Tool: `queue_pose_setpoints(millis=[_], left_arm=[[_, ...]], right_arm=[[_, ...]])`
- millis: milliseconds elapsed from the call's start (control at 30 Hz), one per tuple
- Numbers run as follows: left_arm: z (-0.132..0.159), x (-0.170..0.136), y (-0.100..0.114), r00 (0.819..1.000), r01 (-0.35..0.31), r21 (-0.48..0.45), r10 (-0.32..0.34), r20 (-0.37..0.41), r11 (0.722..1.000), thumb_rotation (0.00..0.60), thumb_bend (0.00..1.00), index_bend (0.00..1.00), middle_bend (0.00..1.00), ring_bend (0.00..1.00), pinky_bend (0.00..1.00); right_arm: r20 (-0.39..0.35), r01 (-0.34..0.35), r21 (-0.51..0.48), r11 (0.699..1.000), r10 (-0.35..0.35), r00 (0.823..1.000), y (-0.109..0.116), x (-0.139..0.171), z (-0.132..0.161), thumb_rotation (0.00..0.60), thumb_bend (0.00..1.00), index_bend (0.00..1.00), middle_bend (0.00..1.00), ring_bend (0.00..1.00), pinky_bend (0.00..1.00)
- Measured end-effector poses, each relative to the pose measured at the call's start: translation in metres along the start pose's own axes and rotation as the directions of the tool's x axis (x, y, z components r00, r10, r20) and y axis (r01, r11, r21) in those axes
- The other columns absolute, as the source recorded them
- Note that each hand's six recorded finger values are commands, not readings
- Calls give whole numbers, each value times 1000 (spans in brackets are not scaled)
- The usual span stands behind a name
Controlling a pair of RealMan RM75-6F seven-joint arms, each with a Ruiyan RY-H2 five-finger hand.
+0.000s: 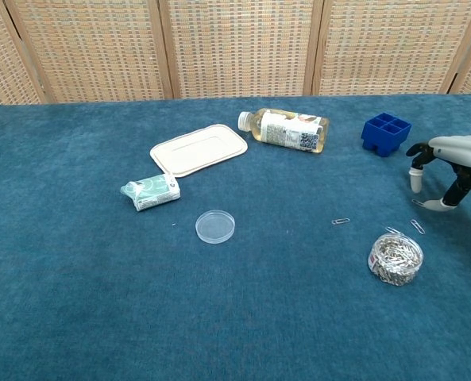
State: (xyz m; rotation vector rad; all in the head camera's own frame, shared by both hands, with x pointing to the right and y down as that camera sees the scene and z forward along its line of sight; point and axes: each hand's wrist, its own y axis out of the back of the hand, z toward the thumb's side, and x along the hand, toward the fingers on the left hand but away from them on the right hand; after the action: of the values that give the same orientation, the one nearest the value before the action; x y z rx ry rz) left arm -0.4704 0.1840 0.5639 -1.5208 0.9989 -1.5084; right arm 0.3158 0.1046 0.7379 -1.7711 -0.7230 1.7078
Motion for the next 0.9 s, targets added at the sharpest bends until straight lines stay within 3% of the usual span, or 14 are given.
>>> queue_pose_setpoints(millis=[300, 900], left_arm=[[0, 0, 0, 1000, -1, -1, 1, 0, 1000, 600, 0, 0, 0, 0, 0], [0, 1, -3, 1000, 12, 2, -12, -1, 1000, 600, 0, 0, 0, 0, 0]], right_arm=[[43, -2, -52, 999, 4, 999, -6, -8, 5, 600, 301, 477, 56, 0, 0], [82, 2, -34, 999, 1, 997, -13, -14, -9, 600, 302, 481, 56, 0, 0]])
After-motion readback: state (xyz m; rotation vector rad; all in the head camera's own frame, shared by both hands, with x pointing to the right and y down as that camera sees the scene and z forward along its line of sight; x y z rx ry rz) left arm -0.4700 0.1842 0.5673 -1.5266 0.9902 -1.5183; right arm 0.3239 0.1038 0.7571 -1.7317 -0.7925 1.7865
